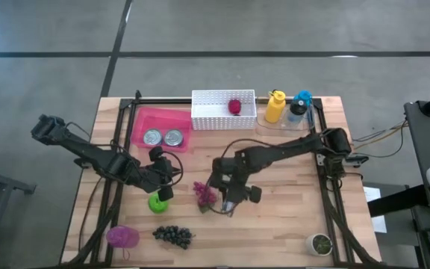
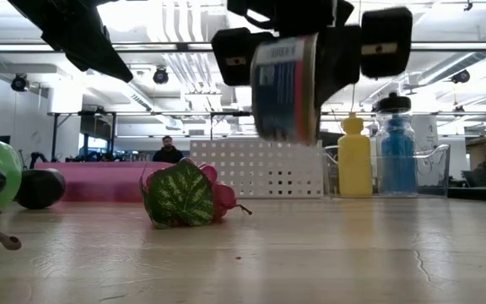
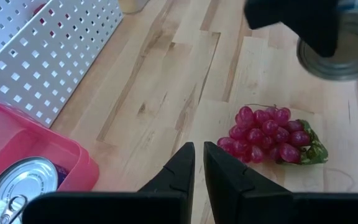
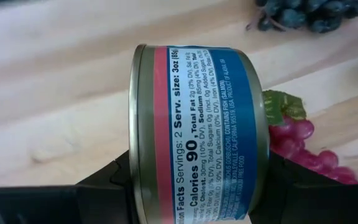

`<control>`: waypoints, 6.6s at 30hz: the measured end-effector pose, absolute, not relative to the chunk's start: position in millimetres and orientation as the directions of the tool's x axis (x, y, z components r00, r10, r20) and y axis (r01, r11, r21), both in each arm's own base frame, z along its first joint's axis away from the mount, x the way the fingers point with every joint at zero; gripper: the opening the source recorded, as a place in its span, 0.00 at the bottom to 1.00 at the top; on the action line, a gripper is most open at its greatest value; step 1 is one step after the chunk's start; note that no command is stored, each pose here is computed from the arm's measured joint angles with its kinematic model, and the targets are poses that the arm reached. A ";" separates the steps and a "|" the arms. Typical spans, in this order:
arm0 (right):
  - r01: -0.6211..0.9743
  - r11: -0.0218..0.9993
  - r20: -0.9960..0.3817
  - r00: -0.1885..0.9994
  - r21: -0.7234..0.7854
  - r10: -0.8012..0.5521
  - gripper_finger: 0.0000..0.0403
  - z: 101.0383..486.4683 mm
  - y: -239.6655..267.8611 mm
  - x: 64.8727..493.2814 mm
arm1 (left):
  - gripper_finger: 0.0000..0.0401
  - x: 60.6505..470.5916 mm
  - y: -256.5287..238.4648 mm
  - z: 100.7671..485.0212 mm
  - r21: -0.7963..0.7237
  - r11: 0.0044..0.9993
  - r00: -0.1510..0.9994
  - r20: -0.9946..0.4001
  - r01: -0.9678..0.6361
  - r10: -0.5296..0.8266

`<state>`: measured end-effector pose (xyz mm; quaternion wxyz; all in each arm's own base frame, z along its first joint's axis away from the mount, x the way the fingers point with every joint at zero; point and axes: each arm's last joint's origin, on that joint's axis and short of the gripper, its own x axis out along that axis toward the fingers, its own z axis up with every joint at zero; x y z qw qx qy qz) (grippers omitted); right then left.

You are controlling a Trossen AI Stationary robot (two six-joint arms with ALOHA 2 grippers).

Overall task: Pick & Place Food Item
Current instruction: Put the blue pink tuna can into the pink bin

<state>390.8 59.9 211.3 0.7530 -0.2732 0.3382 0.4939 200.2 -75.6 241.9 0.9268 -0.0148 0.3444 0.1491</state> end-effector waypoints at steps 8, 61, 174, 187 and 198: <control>-0.903 0.423 -0.687 0.259 0.078 0.679 0.46 214.4 30.9 389.4 | 0.10 200.2 -75.6 241.9 0.075 0.955 0.719 -0.643 -0.287 0.266; -0.671 0.613 -0.430 0.449 0.416 0.783 0.47 226.1 -23.6 412.3 | 0.10 200.3 -75.6 241.8 0.075 0.955 0.719 -0.643 -0.287 0.266; -0.380 0.872 -0.466 0.739 0.309 0.487 0.45 246.9 20.5 436.2 | 0.54 202.1 -70.4 241.9 0.019 0.934 0.711 -0.642 -0.357 0.285; -0.376 0.871 -0.463 0.740 0.315 0.487 0.45 247.1 20.5 436.4 | 0.54 202.1 -70.4 241.9 0.018 0.934 0.711 -0.643 -0.357 0.285; -0.371 0.878 -0.465 0.746 0.303 0.476 0.45 247.2 20.2 436.6 | 0.54 203.5 -71.0 243.1 0.004 0.934 0.723 -0.631 -0.357 0.279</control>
